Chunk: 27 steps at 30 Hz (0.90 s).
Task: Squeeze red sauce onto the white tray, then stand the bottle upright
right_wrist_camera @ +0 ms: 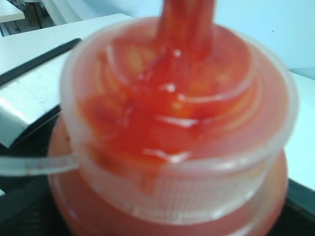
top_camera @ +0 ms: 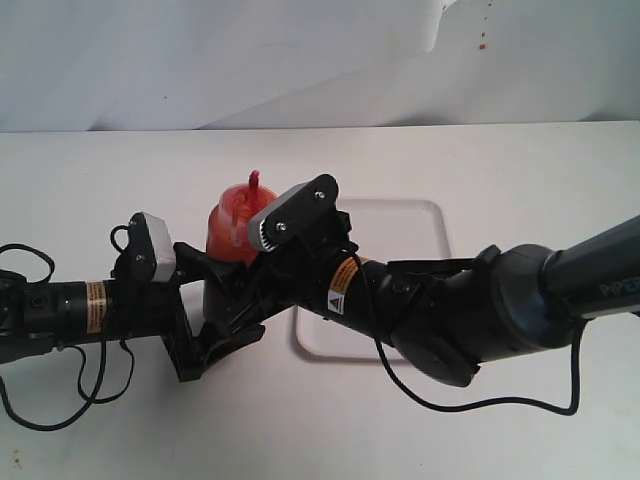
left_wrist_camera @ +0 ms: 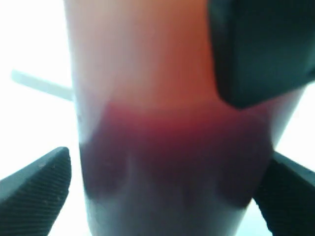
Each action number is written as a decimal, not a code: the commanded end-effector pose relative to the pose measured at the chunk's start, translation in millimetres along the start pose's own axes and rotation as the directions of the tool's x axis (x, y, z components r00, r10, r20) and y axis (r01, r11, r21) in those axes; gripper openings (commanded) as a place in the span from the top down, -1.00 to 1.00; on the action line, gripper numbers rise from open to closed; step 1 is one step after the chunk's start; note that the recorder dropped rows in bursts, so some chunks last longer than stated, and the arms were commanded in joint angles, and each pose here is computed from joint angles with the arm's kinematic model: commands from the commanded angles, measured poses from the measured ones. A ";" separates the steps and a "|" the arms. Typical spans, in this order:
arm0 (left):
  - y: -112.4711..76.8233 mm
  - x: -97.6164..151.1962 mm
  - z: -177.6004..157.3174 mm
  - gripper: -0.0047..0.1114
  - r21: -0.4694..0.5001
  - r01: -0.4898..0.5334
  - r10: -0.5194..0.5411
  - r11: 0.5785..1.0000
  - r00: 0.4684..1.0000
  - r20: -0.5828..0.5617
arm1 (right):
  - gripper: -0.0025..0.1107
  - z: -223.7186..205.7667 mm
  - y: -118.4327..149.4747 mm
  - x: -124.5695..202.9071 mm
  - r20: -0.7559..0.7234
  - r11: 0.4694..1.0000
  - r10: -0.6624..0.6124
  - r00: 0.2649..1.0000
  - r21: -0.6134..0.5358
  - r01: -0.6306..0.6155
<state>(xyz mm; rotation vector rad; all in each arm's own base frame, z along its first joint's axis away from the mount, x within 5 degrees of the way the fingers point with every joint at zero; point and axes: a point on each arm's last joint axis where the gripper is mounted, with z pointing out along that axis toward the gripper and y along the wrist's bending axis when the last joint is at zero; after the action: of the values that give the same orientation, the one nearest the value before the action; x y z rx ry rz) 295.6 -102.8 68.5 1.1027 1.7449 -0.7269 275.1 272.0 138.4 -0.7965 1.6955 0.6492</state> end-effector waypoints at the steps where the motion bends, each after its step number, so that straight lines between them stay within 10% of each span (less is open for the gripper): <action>1: 0.6 0.5 -0.2 -0.63 -0.008 0.018 -0.018 1.000 1.000 0.002 | 0.91 -0.5 1.3 -12.2 0.081 1.000 -0.005 0.997 -0.005 0.005; 27: 22.2 -9.2 -50.9 -0.89 -0.012 -0.048 0.049 0.999 0.998 0.035 | 0.96 16.4 -0.4 -28.2 -0.008 1.000 -0.018 1.000 -0.010 0.018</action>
<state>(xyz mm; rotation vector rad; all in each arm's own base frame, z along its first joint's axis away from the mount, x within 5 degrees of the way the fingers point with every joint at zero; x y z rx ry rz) 299.5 -66.6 85.1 1.0988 1.7294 -0.6962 287.2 282.1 147.1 -0.8314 1.7390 0.6133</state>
